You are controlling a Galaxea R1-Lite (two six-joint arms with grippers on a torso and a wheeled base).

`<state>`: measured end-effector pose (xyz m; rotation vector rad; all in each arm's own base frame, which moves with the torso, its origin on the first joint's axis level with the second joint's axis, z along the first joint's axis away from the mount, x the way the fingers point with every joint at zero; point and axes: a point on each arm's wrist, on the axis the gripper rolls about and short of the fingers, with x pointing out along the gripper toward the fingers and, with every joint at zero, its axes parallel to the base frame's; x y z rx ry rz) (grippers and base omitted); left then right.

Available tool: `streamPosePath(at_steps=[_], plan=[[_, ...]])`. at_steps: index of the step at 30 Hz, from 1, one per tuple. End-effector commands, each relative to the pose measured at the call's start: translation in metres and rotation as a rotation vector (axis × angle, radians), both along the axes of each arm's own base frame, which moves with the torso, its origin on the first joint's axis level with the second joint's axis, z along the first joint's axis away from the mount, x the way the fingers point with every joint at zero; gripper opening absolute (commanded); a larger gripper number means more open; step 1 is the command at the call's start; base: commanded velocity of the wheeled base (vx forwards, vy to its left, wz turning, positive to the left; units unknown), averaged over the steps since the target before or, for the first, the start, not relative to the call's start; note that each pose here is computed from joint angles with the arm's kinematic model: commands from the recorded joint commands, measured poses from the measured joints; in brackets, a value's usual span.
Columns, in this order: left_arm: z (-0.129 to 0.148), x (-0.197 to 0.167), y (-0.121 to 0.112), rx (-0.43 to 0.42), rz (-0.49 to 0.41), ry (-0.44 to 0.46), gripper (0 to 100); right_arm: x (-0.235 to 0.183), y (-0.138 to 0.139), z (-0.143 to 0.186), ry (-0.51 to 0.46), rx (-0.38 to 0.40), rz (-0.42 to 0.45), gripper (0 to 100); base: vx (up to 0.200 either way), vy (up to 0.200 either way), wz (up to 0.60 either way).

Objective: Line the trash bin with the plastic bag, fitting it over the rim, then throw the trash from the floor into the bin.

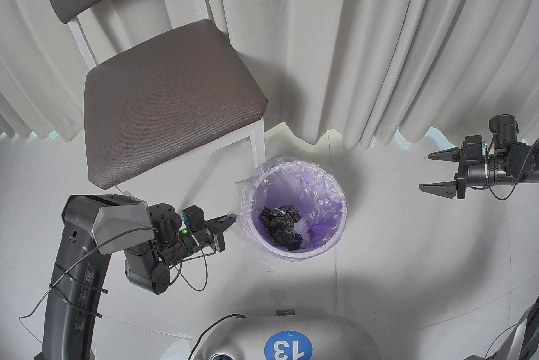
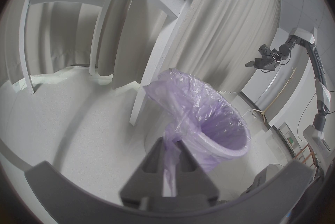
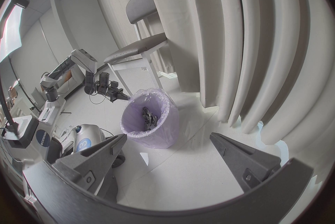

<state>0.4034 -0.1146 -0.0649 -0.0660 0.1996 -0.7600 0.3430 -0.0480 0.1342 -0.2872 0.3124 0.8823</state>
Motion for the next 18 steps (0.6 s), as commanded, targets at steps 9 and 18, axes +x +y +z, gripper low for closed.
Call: streamPosePath(at_steps=[9,18], plan=[[-0.017,0.067,-0.007,0.087,0.004,0.09,0,-0.01,0.002,0.001,0.003,-0.003,-0.002,100,0.0,0.0,0.0],[-0.025,0.096,-0.009,0.237,-0.02,0.091,0,-0.003,0.004,-0.008,0.027,0.001,0.008,100,0.0,0.0,0.0]])
